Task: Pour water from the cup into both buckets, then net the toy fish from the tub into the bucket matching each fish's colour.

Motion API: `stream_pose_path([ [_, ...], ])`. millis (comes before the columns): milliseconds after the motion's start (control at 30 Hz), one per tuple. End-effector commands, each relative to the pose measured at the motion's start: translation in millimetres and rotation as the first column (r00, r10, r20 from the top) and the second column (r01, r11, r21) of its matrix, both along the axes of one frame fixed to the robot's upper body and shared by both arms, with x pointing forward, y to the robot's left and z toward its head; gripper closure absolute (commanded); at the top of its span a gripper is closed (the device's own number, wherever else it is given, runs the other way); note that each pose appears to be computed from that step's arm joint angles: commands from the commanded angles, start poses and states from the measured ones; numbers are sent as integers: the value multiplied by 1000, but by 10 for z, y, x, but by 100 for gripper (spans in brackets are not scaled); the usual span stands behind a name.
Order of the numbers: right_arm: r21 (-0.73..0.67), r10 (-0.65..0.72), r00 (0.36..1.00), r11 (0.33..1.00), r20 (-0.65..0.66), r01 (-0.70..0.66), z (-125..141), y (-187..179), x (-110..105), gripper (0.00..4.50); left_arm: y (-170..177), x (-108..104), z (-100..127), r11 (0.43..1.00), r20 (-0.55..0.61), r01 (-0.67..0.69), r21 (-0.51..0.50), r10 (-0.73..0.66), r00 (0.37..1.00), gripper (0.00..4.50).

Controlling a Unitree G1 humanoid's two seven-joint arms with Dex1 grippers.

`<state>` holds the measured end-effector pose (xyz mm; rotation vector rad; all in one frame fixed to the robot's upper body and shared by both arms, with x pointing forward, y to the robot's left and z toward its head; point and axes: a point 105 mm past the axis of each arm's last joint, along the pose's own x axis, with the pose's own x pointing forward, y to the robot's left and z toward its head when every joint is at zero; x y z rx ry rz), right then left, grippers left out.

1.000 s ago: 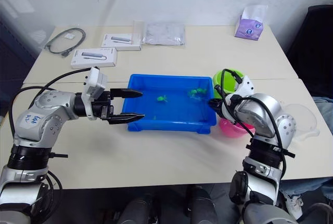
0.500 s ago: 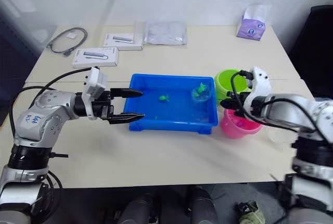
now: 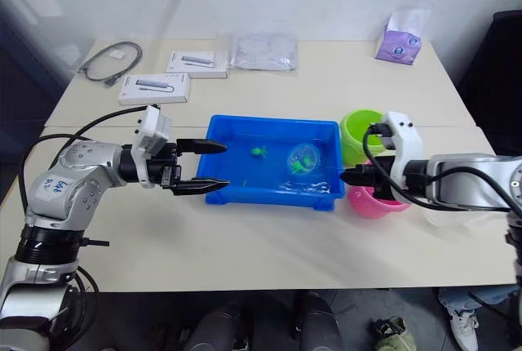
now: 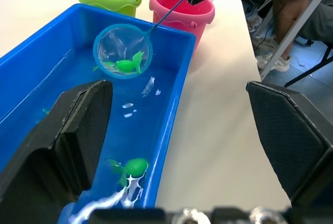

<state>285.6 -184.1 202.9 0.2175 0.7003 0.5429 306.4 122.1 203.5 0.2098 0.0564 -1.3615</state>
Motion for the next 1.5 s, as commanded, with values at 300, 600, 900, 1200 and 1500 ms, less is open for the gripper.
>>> stream_pose_path([
  [300,-2,-194,965,980,176,198,575,-591,-26,450,-151,54,158,996,32,56,-62,-54,998,7],
  [600,-212,-241,879,913,412,349,643,-952,211,450,-236,93,191,994,42,82,-69,-80,996,7],
  [900,-730,278,794,623,541,280,514,-1059,296,450,-260,100,236,994,52,84,-73,-80,995,7],
  [1200,-939,771,575,85,273,333,529,-1088,318,450,-252,106,248,995,57,82,-66,-78,995,7],
  [1500,-914,806,513,81,294,397,705,-1142,348,450,-246,110,260,995,54,81,-55,-78,995,7],
])
